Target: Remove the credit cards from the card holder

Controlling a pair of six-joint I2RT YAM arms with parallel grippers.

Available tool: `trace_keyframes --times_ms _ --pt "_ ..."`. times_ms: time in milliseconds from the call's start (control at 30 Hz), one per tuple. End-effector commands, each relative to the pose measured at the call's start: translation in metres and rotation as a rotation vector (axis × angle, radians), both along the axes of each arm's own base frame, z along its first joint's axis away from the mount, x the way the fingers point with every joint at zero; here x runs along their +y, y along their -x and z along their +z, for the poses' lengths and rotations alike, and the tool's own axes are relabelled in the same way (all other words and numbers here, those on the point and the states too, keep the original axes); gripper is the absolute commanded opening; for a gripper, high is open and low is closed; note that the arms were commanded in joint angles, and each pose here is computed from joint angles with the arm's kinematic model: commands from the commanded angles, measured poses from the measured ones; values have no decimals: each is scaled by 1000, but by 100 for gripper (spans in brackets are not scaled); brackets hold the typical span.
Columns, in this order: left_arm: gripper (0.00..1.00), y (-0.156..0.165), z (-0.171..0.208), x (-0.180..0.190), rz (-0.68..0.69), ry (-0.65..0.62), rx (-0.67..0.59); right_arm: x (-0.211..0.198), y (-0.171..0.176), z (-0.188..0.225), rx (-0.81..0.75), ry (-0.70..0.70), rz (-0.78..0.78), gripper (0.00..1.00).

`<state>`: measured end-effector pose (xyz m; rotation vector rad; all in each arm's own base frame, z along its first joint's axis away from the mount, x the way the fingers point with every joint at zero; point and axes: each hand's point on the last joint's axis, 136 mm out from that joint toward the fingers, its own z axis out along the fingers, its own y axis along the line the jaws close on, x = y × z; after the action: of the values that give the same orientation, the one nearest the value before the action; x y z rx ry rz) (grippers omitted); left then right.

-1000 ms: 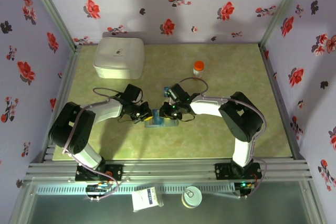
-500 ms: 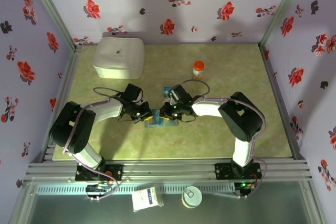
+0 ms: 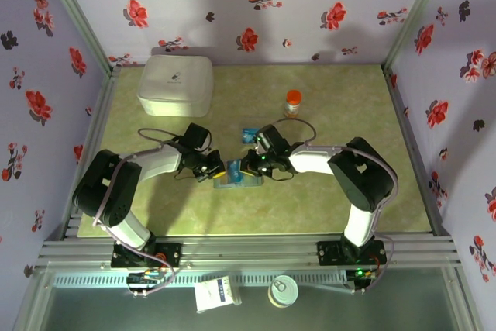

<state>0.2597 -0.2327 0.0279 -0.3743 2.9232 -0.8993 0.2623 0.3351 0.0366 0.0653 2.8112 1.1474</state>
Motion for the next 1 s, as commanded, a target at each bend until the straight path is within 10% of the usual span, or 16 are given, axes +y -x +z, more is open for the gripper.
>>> trace_keyframes --times_ms 0,633,967 --pt "2 6 -9 6 -17 -54 25 -10 1 3 -3 9 -11 10" --pt "4 -2 9 -1 -14 -6 -26 -38 -7 38 -139 149 81 3" --pt "5 -6 26 -4 -14 24 -67 -58 -10 63 -379 348 424 0"
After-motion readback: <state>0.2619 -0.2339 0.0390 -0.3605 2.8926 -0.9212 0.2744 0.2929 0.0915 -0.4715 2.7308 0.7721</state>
